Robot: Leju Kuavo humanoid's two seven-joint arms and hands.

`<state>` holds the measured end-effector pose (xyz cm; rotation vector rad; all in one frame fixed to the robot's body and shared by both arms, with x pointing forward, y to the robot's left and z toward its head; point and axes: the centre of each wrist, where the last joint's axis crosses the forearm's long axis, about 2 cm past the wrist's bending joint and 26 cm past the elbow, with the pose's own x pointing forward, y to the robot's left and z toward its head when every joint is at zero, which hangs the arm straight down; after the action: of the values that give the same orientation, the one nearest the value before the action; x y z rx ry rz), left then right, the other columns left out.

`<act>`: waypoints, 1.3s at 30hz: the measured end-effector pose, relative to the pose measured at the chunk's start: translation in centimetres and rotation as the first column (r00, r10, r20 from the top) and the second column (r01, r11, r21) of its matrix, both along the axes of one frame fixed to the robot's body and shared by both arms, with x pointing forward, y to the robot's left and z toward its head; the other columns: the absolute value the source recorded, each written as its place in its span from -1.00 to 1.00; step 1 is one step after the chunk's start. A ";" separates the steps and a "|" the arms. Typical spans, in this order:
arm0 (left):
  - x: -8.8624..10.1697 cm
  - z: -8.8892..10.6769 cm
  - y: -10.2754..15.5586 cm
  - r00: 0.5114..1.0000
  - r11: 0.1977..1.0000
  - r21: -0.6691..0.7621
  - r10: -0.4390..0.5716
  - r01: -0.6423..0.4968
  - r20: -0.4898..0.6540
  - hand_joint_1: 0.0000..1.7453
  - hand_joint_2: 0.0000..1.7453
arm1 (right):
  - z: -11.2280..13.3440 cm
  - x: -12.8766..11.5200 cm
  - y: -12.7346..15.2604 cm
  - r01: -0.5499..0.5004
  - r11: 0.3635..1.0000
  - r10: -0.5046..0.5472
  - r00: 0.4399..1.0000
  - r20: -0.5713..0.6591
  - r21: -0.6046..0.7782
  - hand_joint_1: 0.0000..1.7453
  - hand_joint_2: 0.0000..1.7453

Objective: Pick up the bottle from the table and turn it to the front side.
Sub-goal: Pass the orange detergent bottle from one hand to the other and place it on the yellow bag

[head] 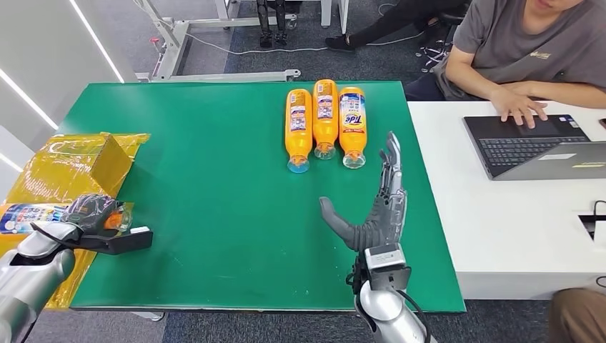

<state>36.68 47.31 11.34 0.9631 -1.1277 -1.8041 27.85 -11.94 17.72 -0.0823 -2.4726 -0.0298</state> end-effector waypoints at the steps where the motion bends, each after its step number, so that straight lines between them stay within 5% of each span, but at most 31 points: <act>1: 0.2 0.2 -0.1 1.000 1.000 -0.006 -0.014 0.014 -0.008 1.00 1.00 | 0.0 0.0 0.0 -0.001 1.000 0.001 1.000 -0.002 0.003 -1.00 1.00; 19: 4.5 3.6 -4.3 0.982 0.983 -0.086 -0.170 0.163 -0.083 1.00 1.00 | -0.3 -0.4 0.9 -0.042 0.999 0.042 0.999 -0.022 0.006 -1.00 1.00; 20: 4.5 3.5 -4.4 0.982 0.982 -0.093 -0.169 0.161 -0.080 0.66 1.00 | -0.3 -0.4 0.9 -0.042 0.999 0.042 0.999 -0.021 0.006 -1.00 1.00; 23: 4.4 3.1 -4.7 0.985 0.984 -0.088 -0.161 0.155 -0.068 -0.81 1.00 | -0.3 -0.4 0.9 -0.042 0.999 0.042 0.999 -0.019 0.005 -1.00 1.00; 24: 4.3 2.9 -4.7 0.986 0.985 -0.084 -0.154 0.148 -0.061 -0.96 1.00 | -0.3 -0.4 0.9 -0.042 0.999 0.042 0.999 -0.017 0.004 -1.00 1.00; 39: 2.5 0.8 -3.4 0.985 0.990 -0.138 -0.047 0.024 -0.165 -1.00 1.00 | -0.1 -0.2 0.9 -0.052 0.999 0.052 0.999 -0.016 0.001 -1.00 1.00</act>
<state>39.20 43.92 12.19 0.7020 -1.1504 -1.7759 27.60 -11.08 17.66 -0.0172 -2.4579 -0.0079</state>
